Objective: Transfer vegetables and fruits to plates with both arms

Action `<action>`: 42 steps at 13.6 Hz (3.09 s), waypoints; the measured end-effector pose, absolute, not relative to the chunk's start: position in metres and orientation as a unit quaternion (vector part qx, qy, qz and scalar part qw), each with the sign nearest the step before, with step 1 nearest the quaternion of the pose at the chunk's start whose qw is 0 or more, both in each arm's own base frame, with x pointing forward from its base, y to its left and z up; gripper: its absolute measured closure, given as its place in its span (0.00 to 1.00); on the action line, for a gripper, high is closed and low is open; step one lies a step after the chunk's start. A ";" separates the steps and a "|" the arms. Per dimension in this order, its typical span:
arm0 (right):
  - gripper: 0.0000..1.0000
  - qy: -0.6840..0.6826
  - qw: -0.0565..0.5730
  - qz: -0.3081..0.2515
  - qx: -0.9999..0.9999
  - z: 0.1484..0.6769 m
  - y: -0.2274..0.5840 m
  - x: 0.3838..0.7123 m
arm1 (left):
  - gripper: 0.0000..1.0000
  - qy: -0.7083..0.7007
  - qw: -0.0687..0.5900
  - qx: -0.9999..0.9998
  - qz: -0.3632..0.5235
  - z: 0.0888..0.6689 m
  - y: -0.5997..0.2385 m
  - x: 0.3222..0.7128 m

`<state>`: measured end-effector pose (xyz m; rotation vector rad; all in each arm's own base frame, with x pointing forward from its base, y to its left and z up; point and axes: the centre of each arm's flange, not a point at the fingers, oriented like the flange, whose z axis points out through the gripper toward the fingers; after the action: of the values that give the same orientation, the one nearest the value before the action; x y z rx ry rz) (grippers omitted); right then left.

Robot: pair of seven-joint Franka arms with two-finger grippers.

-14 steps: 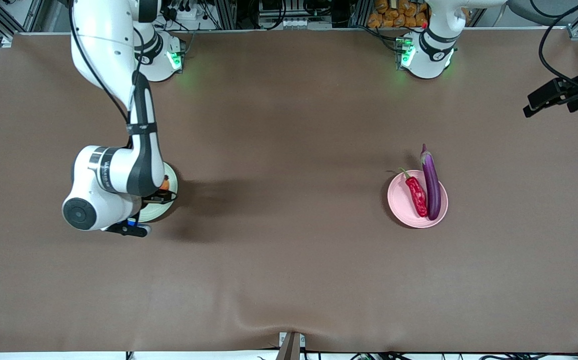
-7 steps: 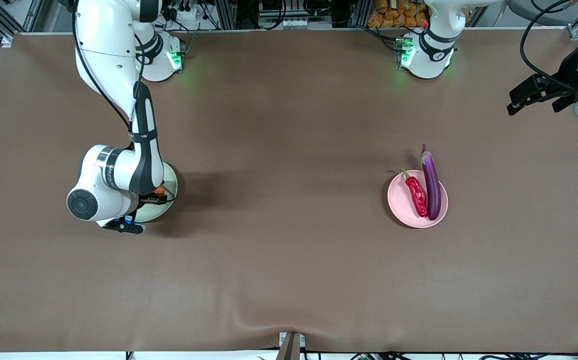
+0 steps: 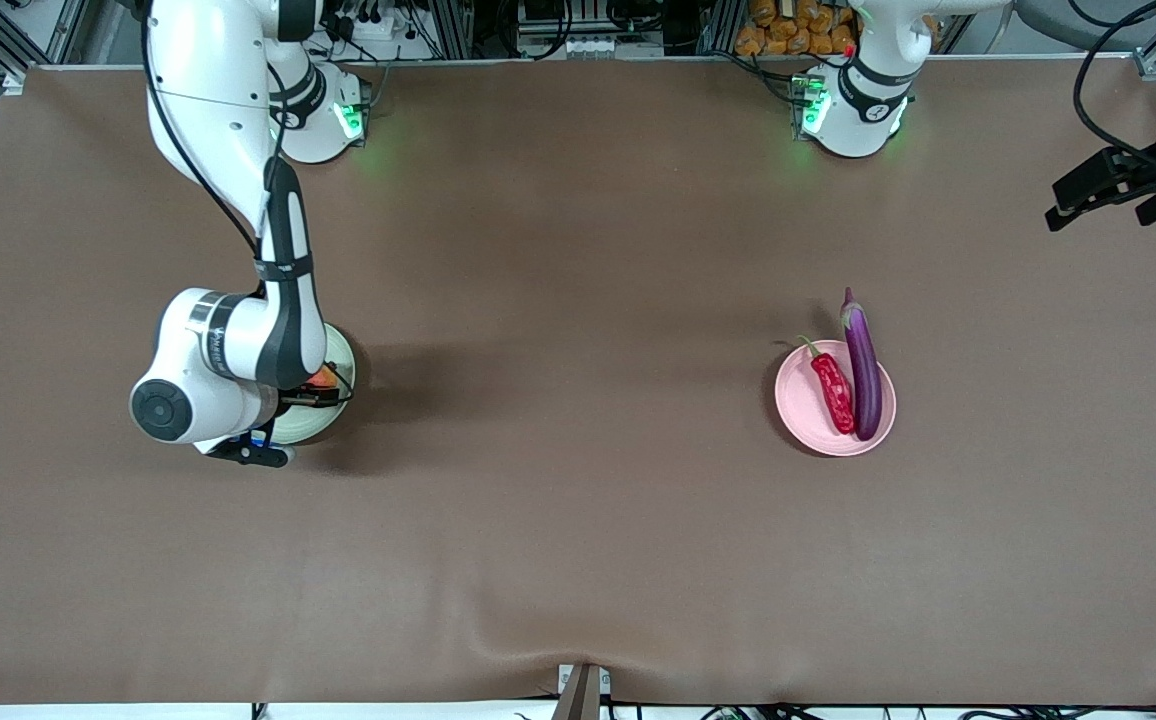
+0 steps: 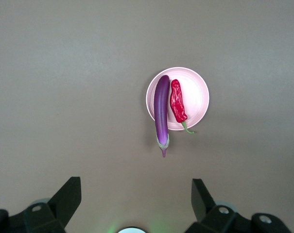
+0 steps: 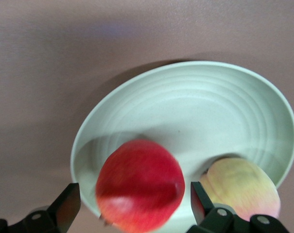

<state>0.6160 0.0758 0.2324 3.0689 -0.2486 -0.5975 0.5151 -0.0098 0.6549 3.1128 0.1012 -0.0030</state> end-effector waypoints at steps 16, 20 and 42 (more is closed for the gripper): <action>0.00 -0.072 -0.097 -0.154 0.981 0.465 -0.035 0.683 | 0.00 0.053 0.014 0.998 0.010 0.665 0.014 0.514; 0.00 -0.028 -0.117 -0.117 0.986 0.509 -0.081 0.674 | 0.00 0.052 0.014 0.998 0.010 0.665 0.013 0.514; 0.00 -0.060 0.021 -0.062 0.996 0.653 -0.012 0.536 | 0.00 0.028 0.012 1.000 -0.002 0.670 -0.007 0.503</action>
<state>0.5363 -0.0125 0.6533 3.0879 -0.1865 -0.1923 0.5030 -0.0075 0.6699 3.1168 0.0885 -0.0078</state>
